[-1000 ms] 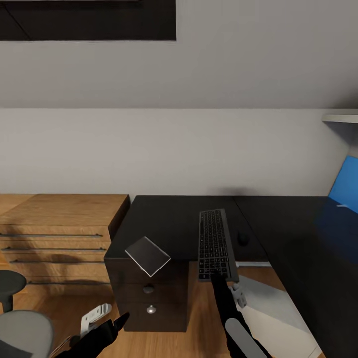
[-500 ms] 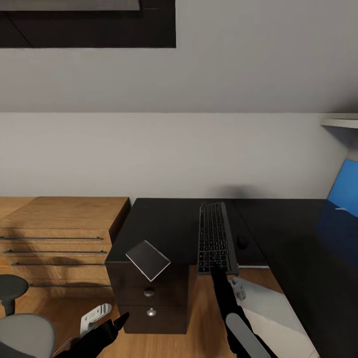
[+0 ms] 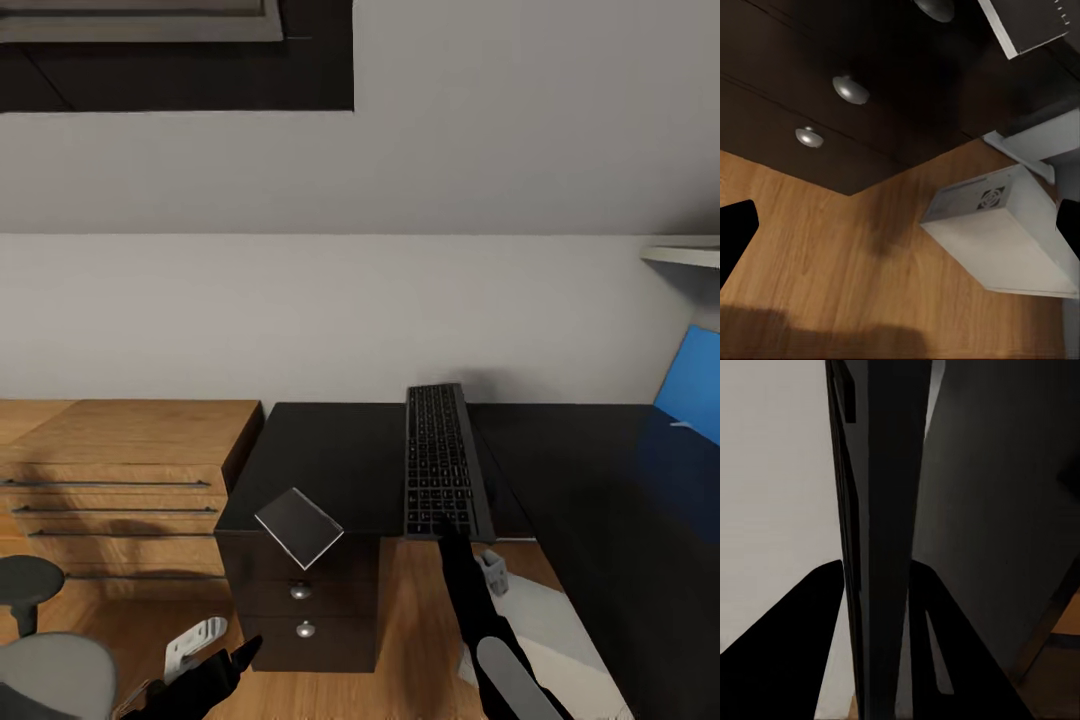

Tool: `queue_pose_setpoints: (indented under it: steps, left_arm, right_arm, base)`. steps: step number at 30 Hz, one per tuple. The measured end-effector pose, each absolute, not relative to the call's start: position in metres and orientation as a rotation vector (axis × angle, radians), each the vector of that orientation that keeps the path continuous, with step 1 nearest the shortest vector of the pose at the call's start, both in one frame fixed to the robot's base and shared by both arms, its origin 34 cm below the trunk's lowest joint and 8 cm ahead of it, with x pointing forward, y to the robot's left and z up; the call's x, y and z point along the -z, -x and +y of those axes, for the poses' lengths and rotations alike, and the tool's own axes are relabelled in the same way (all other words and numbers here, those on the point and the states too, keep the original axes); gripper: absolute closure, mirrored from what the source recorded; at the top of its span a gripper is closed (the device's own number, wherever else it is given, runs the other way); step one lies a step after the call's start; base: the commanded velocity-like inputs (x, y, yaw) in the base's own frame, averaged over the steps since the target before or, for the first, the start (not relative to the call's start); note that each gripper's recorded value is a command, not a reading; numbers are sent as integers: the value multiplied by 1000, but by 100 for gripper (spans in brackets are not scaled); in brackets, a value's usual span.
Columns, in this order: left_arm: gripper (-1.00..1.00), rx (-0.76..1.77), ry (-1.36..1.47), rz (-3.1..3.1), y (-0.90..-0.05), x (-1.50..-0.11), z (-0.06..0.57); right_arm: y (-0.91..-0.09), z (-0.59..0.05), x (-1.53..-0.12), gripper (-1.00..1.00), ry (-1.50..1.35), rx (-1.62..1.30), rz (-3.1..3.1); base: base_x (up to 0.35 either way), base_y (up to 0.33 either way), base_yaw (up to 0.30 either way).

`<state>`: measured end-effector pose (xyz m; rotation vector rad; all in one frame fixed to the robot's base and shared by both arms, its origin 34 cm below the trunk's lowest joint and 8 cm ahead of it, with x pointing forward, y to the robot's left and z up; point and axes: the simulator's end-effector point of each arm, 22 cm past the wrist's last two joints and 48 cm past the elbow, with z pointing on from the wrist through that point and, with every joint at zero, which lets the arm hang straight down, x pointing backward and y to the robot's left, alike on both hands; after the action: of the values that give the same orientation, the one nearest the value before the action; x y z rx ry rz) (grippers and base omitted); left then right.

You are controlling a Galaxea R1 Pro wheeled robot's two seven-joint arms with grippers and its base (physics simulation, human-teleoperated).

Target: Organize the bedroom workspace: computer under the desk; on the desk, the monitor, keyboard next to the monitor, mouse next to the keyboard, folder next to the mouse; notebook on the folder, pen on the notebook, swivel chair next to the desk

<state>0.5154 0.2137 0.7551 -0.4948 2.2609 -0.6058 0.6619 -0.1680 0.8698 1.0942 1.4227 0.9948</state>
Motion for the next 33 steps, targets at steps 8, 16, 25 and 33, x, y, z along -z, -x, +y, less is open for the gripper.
queue_pose_setpoints:
  steps: [8,16,25,33]
  left_arm:
    - [-100,514,479,2439,-477,-696,213]
    - [-100,419,459,2397,-472,-681,229]
    - [-100,390,448,2404,-466,-686,241]
    - [-100,387,448,2401,-466,-698,242]
  right_arm:
    - [-633,-161,-912,100,-1080,-1079,1377]
    - [-626,-148,-925,100,-1057,-1102,1399]
    - [-617,-128,-937,100,-1001,-1117,1435]
    - [-617,-128,-947,100,-1002,-1114,1438]
  base:
    - [-325,0,0]
    - [-337,0,0]
    - [-338,0,0]
    - [-338,0,0]
